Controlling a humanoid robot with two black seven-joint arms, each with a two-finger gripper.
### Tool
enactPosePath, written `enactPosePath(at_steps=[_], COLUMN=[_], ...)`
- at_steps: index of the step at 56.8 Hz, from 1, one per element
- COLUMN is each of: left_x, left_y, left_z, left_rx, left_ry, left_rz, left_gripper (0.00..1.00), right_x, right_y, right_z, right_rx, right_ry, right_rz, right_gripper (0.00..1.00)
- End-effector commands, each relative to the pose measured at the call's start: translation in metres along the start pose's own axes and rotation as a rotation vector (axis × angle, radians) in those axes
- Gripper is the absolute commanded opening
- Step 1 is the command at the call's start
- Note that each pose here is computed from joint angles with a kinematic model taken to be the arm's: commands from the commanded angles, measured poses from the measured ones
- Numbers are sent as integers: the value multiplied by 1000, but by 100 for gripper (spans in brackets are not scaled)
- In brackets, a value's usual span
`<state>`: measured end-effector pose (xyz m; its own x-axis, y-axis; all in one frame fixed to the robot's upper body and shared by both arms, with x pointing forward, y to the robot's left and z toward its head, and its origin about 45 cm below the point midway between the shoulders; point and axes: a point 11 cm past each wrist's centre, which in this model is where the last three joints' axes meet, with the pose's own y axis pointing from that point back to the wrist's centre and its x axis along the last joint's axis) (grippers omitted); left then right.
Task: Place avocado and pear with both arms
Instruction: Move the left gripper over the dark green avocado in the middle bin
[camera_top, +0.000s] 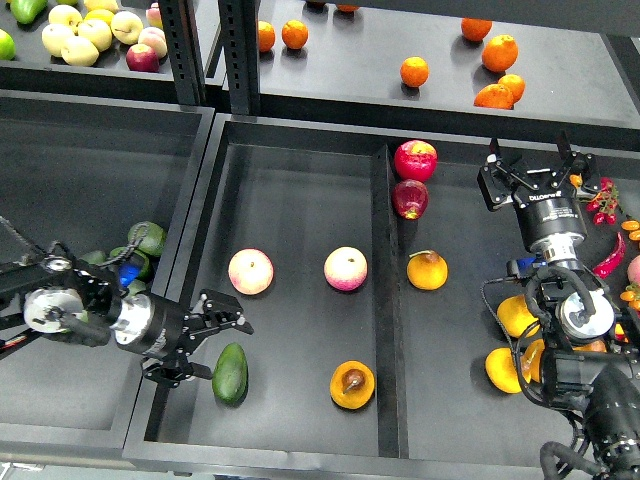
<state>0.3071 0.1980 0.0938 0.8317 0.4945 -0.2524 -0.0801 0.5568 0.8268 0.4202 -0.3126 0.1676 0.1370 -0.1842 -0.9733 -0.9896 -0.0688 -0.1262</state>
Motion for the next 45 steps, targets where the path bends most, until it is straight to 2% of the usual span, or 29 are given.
enactPosePath(at_steps=[1,11,45], left_x=[4,24,35], left_y=[-10,-13,-32], left_z=[2,-7,-15], left_rx=[38,129,223], left_ry=[-49,-145,-195], left_rz=[29,125,186], left_gripper=[99,99,99], right_x=[-1,-3,-16], right_y=[1,1,-3], right_z=[-1,-4,-8], right_rx=[6,17,41], right_ry=[-5,-9,-29], right_rz=[-6,-16,-62], right_gripper=[99,99,99])
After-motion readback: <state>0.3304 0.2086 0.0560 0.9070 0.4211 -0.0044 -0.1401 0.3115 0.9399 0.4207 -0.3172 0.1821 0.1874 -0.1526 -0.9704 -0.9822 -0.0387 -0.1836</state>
